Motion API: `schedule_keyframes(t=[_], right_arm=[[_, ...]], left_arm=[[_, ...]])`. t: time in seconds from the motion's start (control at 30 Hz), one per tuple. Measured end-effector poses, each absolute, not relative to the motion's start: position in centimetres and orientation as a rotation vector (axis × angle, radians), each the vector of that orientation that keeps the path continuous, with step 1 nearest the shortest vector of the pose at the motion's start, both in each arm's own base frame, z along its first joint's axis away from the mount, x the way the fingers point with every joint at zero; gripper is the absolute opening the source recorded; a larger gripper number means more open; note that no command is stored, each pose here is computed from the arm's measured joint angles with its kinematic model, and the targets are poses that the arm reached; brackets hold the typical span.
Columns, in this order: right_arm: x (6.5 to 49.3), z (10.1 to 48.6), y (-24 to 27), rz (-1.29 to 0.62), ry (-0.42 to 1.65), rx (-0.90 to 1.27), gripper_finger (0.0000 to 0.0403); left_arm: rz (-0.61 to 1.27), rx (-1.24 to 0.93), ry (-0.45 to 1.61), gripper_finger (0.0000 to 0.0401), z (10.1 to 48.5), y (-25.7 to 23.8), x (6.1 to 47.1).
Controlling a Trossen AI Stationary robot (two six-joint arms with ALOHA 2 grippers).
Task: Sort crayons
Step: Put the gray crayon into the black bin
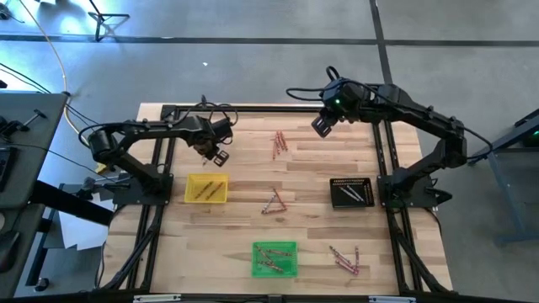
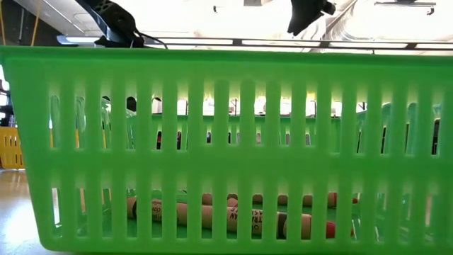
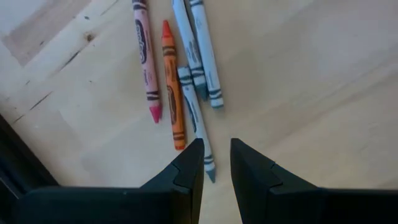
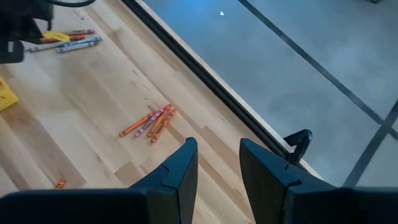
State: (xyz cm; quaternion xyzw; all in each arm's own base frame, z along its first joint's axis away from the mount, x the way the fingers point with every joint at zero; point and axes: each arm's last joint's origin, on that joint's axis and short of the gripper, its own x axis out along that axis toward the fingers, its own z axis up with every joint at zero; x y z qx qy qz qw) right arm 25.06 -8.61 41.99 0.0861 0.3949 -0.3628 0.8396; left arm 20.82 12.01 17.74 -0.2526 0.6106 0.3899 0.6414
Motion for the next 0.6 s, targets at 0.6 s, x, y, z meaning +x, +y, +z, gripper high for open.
schedule_keyframes(t=[0.6], right_arm=[[24.4, 41.9, -9.9, -0.8, 0.873, 0.168, 0.0112]], left_arm=[[0.925, -0.592, 1.464, 0.0064, 15.8, 10.8, 19.6]])
